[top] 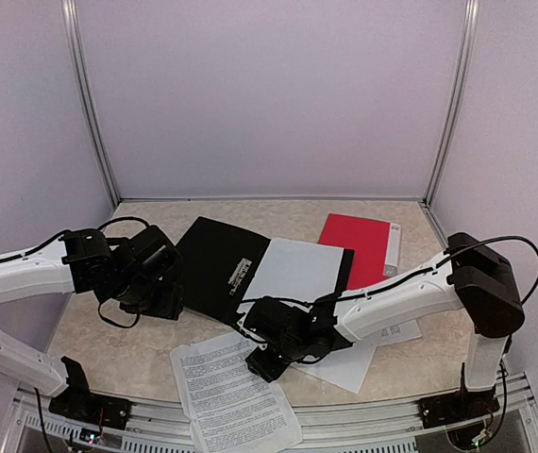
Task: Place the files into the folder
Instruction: Pick up the file from the corner of the board.
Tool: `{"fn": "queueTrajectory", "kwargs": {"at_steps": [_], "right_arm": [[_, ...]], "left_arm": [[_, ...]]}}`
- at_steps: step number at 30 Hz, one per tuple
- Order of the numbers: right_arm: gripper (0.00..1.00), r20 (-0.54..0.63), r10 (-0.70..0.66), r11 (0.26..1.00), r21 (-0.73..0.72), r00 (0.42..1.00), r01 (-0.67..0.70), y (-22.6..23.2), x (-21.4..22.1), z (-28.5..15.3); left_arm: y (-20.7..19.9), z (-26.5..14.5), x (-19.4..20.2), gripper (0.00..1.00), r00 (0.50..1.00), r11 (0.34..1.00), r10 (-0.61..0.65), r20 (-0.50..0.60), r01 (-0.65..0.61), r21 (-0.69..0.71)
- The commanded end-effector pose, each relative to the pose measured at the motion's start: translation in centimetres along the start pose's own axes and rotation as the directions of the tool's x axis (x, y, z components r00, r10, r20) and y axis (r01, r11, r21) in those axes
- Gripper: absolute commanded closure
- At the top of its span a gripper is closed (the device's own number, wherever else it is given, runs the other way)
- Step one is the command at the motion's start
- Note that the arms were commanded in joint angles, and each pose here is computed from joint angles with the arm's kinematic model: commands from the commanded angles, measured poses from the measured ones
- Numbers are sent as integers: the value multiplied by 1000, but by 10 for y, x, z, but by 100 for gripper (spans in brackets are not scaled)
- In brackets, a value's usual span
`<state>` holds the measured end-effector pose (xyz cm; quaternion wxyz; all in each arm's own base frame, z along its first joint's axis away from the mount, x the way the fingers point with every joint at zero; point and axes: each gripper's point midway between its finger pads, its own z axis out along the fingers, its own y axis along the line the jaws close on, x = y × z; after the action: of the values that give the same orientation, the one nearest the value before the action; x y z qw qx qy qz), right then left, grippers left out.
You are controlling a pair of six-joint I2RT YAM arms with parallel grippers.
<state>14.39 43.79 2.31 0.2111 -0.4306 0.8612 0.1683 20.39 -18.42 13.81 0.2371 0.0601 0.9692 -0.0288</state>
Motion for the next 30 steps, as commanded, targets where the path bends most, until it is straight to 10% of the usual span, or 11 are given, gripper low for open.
{"fn": "queueTrajectory", "kwargs": {"at_steps": [1, 15, 30], "right_arm": [[46, -125, -10, 995, 100, 992, 23, -11, 37, 17], [99, -144, -10, 971, 234, 990, 44, -27, 43, 17], [100, -93, -163, 979, 109, 982, 173, 5, 10, -18]], "left_arm": [[-2, 3, -2, 32, 1000, 1000, 0, 8, 0, 22], [12, 5, -1, 32, 1000, 1000, -8, 5, 8, -4], [17, 1, -13, 32, 999, 1000, -3, 33, 3, -4]]}}
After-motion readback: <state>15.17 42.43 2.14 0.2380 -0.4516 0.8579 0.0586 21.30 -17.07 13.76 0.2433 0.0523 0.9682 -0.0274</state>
